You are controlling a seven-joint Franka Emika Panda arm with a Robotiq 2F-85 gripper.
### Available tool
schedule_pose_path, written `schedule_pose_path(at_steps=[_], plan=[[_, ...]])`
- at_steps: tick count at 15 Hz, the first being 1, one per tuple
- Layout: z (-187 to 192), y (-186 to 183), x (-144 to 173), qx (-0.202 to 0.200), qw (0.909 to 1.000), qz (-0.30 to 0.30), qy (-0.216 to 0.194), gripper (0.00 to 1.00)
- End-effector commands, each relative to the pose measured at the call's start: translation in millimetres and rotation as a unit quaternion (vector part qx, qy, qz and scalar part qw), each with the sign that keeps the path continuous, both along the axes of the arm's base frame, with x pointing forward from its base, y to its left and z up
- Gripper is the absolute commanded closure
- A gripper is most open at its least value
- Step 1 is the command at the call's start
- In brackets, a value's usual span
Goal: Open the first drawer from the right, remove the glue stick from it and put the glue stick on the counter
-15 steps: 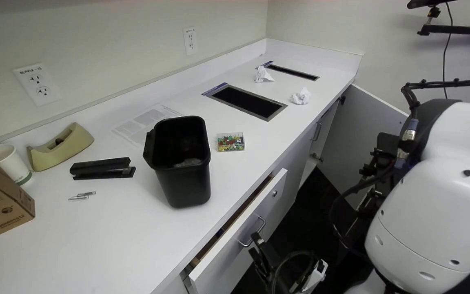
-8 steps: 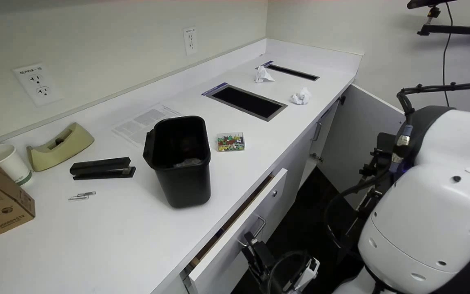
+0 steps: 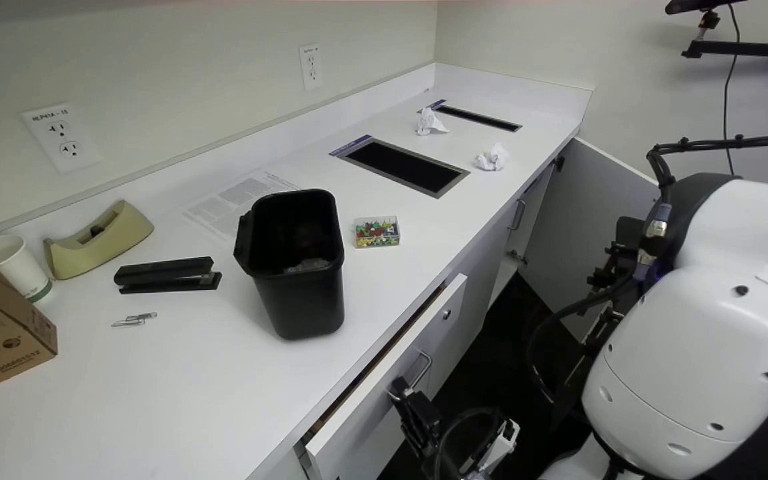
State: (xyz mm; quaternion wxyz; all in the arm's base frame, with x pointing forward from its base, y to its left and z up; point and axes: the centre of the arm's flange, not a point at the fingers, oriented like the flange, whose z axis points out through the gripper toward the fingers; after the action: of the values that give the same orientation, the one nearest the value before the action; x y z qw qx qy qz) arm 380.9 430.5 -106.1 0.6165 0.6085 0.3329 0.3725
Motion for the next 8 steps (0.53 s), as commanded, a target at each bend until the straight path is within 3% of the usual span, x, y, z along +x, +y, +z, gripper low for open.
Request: schedule_pose_path(at_steps=[1, 4, 8], plan=[[4.2, -2.6, 7.6, -0.004, 0.9999, -0.003, -0.016, 0.74], [8.8, -2.4, 2.9, -0.003, 0.9997, -0.005, -0.022, 0.98], [13.8, 2.9, -20.8, 0.006, 0.9994, -0.017, -0.031, 0.98]])
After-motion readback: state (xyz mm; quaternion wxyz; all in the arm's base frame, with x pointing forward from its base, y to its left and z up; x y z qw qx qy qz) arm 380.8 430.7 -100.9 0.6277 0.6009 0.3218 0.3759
